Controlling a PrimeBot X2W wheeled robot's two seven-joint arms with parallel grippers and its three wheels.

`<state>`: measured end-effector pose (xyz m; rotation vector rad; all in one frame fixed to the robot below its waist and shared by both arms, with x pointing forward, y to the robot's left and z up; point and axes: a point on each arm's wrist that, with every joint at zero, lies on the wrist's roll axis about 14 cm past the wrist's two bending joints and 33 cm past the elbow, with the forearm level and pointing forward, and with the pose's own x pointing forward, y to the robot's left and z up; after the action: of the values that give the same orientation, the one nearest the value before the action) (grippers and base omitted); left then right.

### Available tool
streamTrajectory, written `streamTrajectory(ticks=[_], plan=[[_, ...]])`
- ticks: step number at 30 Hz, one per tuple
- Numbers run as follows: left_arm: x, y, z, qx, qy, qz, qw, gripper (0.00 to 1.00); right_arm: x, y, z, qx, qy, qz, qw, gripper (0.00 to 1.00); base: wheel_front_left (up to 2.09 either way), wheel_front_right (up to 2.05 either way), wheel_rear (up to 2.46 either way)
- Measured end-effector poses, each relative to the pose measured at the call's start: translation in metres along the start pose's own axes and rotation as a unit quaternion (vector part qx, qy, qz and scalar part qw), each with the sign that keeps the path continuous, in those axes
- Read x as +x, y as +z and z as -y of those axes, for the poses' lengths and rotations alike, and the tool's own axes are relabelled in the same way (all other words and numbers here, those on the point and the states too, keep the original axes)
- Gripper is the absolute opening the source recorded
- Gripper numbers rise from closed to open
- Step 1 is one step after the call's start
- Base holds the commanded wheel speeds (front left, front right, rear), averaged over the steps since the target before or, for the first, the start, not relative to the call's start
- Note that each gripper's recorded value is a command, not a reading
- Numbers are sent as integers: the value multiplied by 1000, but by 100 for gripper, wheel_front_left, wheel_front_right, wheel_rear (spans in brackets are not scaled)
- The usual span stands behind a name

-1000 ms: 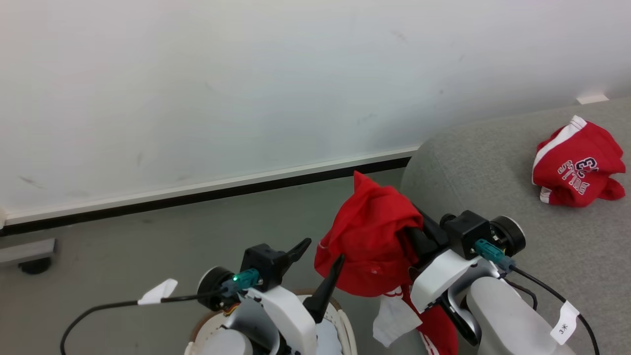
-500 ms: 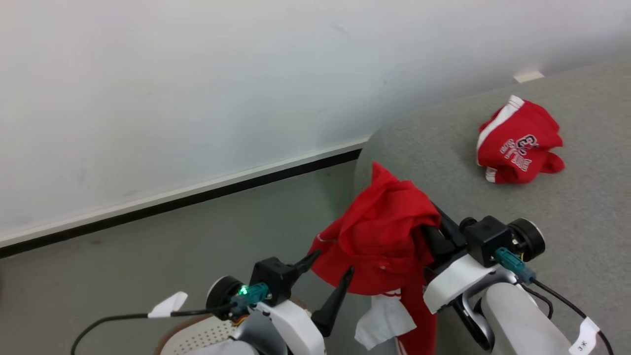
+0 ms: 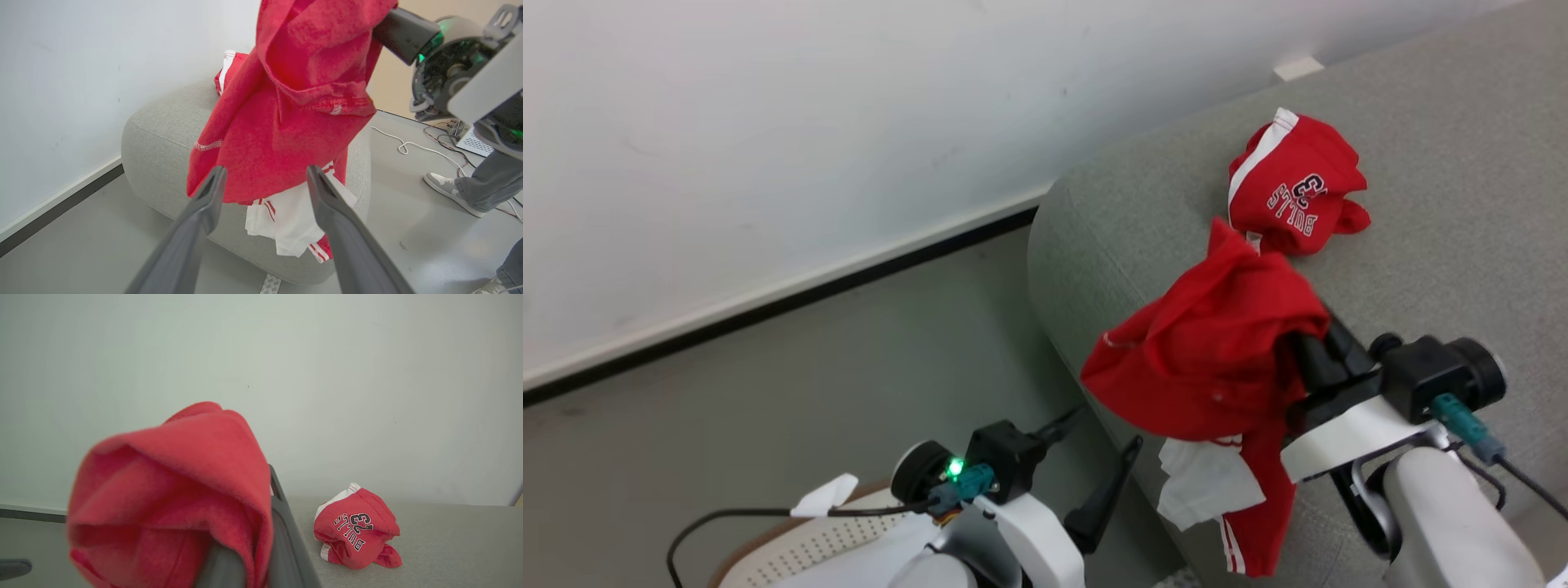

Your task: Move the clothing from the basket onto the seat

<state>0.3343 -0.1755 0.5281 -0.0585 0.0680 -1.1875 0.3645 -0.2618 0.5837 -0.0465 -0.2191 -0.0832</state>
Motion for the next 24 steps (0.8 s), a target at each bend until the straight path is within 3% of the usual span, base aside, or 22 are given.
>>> streamTrajectory(ticks=[5, 12, 20, 24], plan=[[13, -3, -11, -1, -17, 1, 1000, 100, 21, 7, 18, -6, -25, 14, 1000, 0, 0, 0, 0], [31, -4, -50, 4, -18, 14, 1000, 100, 87, 28, 39, -50, -37, 51, 997, 0, 0, 0, 0], [40, -28, -107, -21, 7, 30, 999, 100, 185, 66, 90, -106, -79, 93, 987, 0, 0, 0, 0], [34, -57, -127, -44, 26, 18, 999, 100, 217, 89, 130, -91, -139, 123, 978, 0, 0, 0, 0]])
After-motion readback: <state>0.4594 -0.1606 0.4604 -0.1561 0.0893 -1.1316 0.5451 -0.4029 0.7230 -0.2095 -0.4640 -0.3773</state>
